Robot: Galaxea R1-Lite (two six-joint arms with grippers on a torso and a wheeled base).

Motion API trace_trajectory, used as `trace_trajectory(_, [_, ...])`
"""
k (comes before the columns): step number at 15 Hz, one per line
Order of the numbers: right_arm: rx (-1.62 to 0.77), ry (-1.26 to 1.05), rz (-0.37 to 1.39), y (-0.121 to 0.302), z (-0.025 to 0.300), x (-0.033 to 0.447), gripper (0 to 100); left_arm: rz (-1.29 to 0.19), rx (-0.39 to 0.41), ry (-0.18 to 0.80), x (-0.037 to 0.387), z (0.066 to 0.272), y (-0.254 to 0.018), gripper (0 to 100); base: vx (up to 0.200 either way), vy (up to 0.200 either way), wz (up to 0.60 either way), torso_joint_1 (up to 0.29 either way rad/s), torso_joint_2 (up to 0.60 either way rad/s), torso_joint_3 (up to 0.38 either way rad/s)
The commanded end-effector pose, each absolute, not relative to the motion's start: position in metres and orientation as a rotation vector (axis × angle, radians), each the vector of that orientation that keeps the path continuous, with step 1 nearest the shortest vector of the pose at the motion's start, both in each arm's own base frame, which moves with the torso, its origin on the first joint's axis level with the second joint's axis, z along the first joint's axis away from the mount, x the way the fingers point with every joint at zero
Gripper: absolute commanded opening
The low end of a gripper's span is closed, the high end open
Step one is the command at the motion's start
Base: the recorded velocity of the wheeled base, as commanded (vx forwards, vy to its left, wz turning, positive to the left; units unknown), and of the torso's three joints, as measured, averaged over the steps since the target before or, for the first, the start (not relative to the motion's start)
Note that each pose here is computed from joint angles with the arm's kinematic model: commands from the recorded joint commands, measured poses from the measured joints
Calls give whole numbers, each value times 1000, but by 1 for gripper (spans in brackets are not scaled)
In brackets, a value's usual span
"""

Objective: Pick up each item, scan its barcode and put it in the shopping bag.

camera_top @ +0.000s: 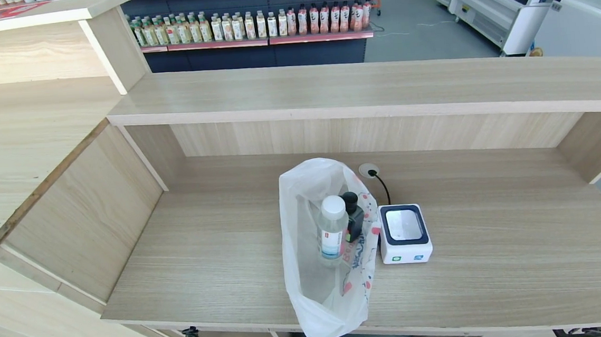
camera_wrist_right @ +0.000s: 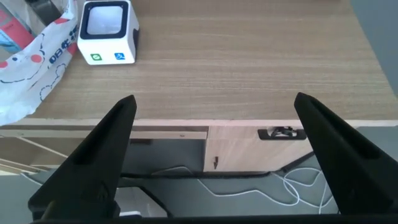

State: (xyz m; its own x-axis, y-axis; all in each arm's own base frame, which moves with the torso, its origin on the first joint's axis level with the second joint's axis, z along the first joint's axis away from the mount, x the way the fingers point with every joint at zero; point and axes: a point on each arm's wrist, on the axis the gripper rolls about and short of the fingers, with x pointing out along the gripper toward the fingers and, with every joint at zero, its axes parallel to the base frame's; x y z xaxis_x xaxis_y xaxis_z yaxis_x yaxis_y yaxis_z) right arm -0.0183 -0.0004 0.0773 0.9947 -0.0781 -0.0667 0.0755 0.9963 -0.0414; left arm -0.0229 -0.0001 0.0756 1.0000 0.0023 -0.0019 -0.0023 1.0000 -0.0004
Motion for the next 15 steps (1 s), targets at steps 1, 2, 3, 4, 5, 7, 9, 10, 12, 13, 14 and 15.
trace_trajectory(1, [-39, 75, -75, 0, 77, -18, 100, 3, 2, 2, -23, 76, 0, 100, 0, 0, 0, 0, 0, 0])
trace_trajectory(2, [-39, 75, -77, 0, 77, -18, 100, 3, 3, 2, -23, 76, 0, 100, 0, 0, 0, 0, 0, 0])
trace_trajectory(3, [-40, 75, -77, 0, 77, -18, 100, 3, 2, 2, -23, 76, 0, 100, 0, -200, 0, 2, 2, 2])
trace_trajectory(4, [-40, 75, -77, 0, 77, -18, 100, 3, 5, 2, -23, 76, 0, 100, 0, -200, 0, -2, -7, 7])
trace_trajectory(5, [-40, 75, -77, 0, 77, -18, 100, 3, 5, 2, -23, 76, 0, 100, 0, -200, 0, 2, 7, -2])
trace_trajectory(7, [-40, 75, -75, 0, 77, -18, 100, 3, 5, 2, -23, 76, 0, 100, 0, -200, 0, 2, -2, 2])
trace_trajectory(9, [-42, 75, -77, 0, 77, -18, 100, 3, 6, 2, -23, 76, 0, 100, 0, -200, 0, 5, 5, 2])
trace_trajectory(10, [-43, 75, -77, 0, 77, -18, 100, 3, 6, 2, -23, 76, 0, 100, 0, -200, 0, -2, 2, -2])
trace_trajectory(12, [-40, 74, -75, 0, 77, -18, 100, 3, 6, 2, -23, 76, 0, 100, 0, -200, 0, 0, 0, 5])
trace_trajectory(13, [-40, 74, -75, 0, 77, -18, 100, 3, 6, 2, -23, 76, 0, 100, 0, -200, 0, 2, 2, -7])
trace_trajectory(14, [-40, 74, -77, 0, 77, -18, 100, 3, 6, 2, -23, 76, 0, 100, 0, -200, 0, -2, 2, 7])
trace_trajectory(15, [-40, 74, -77, 0, 77, -18, 100, 2, 6, 2, -23, 76, 0, 100, 0, -200, 0, 2, -2, 2])
